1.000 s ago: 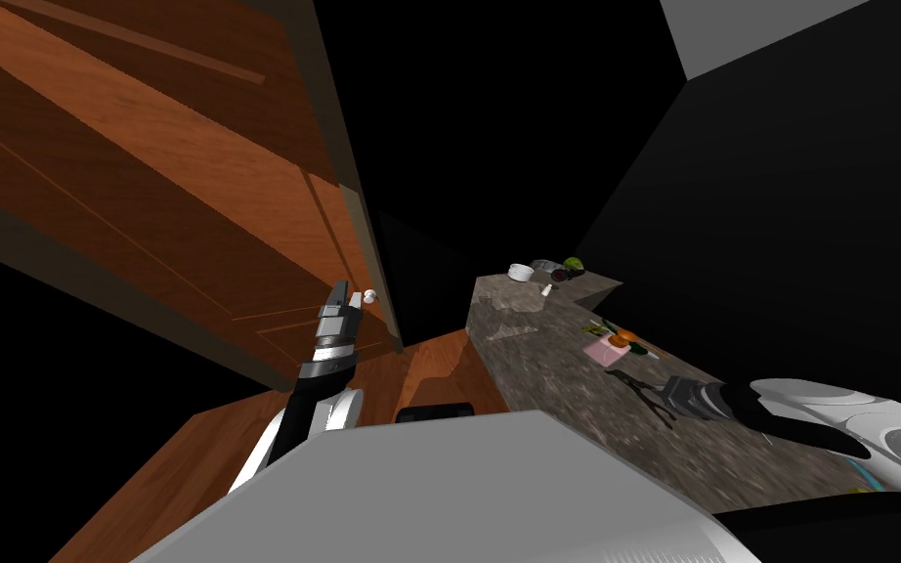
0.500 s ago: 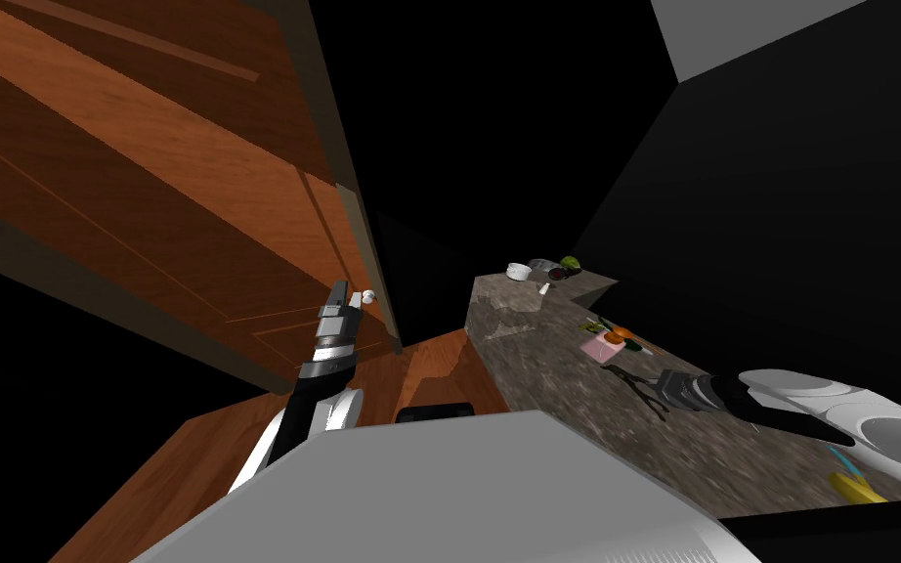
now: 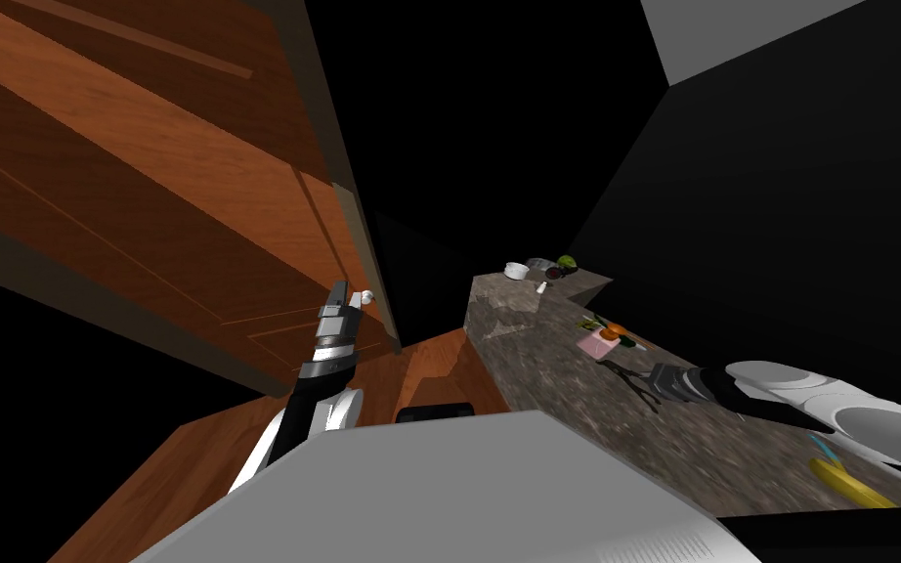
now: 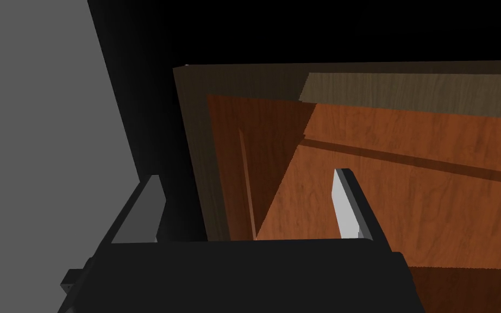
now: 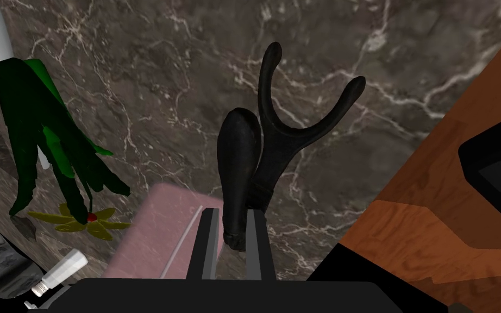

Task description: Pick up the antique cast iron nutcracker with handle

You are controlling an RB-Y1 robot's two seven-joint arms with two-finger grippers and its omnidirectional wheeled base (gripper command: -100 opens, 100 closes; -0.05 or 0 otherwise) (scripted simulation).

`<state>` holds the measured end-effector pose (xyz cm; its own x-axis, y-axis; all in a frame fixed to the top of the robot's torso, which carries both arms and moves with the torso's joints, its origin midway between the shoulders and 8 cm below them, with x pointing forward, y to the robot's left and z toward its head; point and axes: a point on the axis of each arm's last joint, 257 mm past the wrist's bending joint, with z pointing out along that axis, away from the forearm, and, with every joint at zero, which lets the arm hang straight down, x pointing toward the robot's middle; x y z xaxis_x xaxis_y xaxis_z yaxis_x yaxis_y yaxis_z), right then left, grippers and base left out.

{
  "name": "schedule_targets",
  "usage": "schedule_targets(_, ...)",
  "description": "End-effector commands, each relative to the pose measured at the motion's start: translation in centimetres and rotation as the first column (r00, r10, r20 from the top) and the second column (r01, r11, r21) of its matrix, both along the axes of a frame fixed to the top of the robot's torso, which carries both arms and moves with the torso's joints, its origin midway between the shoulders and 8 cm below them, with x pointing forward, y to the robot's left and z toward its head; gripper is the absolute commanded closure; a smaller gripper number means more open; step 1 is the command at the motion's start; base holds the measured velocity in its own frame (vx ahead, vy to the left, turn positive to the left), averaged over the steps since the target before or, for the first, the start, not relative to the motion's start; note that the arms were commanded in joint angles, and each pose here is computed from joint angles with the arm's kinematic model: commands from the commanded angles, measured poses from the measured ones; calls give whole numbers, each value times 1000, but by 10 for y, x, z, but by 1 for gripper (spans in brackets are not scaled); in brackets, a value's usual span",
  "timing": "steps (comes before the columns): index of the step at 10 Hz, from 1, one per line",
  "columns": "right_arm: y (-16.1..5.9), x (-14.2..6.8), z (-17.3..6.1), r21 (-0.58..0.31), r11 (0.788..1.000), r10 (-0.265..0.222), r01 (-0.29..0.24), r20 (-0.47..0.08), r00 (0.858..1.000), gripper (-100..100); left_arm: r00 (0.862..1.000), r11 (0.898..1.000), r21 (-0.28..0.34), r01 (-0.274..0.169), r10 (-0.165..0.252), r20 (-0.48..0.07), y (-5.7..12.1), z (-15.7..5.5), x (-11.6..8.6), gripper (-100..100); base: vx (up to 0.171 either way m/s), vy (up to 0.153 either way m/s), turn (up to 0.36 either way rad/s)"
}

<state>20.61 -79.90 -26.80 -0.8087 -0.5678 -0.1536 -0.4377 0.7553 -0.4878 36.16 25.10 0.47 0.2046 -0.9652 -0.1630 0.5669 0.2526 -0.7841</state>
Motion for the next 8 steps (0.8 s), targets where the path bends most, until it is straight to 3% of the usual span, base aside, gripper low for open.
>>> schedule_targets(1,0,3,1,0,1000,5,-5,-6,1000,100,1000,1000,0,0,0,0,0,0,0,0,-11,10,-37)
schedule_targets(2,-1,-1,0,-14,1000,18,-18,-30,999,100,1000,1000,0,0,0,0,0,0,0,0,-4,5,-1)
schedule_targets(3,2,15,4,14,1000,-4,4,17,1000,100,1000,1000,0,0,0,0,0,0,0,0,-9,8,-77)
schedule_targets(5,-2,6,2,-17,1000,22,-22,-36,999,100,1000,1000,0,0,0,0,0,0,0,0,-7,7,-18)
schedule_targets(6,1,21,6,11,1000,-3,3,8,1000,100,1000,1000,0,0,0,0,0,0,0,0,-9,7,-67)
schedule_targets(8,-3,12,3,-19,1000,20,-21,-42,999,100,1000,1000,0,0,0,0,0,0,0,0,-7,8,-17)
